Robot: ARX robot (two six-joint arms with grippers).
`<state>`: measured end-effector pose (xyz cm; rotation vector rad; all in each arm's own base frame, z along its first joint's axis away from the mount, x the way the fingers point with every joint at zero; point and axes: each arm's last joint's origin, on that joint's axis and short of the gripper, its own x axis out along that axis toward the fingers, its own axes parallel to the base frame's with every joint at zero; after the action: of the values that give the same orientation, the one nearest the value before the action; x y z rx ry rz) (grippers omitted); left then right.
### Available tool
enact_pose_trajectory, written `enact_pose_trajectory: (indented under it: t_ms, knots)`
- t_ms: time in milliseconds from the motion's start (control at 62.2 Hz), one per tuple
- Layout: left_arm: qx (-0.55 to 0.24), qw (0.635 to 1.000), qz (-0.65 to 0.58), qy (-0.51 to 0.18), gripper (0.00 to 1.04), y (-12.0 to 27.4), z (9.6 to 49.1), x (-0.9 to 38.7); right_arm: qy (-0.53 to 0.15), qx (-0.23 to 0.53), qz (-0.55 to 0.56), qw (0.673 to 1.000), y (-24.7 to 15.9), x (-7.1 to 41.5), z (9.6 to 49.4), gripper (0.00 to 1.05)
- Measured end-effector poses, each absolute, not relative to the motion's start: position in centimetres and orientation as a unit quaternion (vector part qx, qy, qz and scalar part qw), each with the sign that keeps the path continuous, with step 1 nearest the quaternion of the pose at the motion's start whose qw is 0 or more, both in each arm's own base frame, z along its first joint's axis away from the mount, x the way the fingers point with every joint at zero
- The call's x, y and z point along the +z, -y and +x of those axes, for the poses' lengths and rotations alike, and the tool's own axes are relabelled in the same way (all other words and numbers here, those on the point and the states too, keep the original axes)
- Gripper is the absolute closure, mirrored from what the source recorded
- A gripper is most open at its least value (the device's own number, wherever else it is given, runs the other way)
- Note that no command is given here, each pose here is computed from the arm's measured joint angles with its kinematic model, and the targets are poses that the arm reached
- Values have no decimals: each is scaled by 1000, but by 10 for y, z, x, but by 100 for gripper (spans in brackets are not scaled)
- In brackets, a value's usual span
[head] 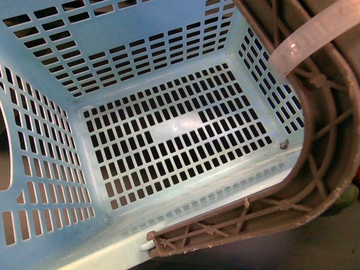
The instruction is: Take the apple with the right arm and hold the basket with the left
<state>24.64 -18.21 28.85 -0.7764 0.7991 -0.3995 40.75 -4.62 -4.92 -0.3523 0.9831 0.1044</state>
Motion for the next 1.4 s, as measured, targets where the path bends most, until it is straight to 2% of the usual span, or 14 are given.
enact_pose_trajectory:
  t_ms: [273,675,965,1078,1222,1399]
  knots:
    - [-188,830,-366,-377,87,182,246,288,-432,44,-151,888,52,-18,389,25]
    - [-188,830,-366,-376,87,182,246,288,-306,20,-141,941,64,98,334,25]
    - [-189,830,-366,-377,87,182,246,288,-182,45,-127,974,26,192,284,25]
    - [-188,830,-366,-376,87,182,246,288,-108,55,-131,984,3,240,258,25]
    - [-188,830,-366,-377,87,182,246,288,-64,83,-128,986,-23,266,240,25]
    - [-188,830,-366,-377,87,182,246,288,-57,127,-122,983,-58,266,232,25]
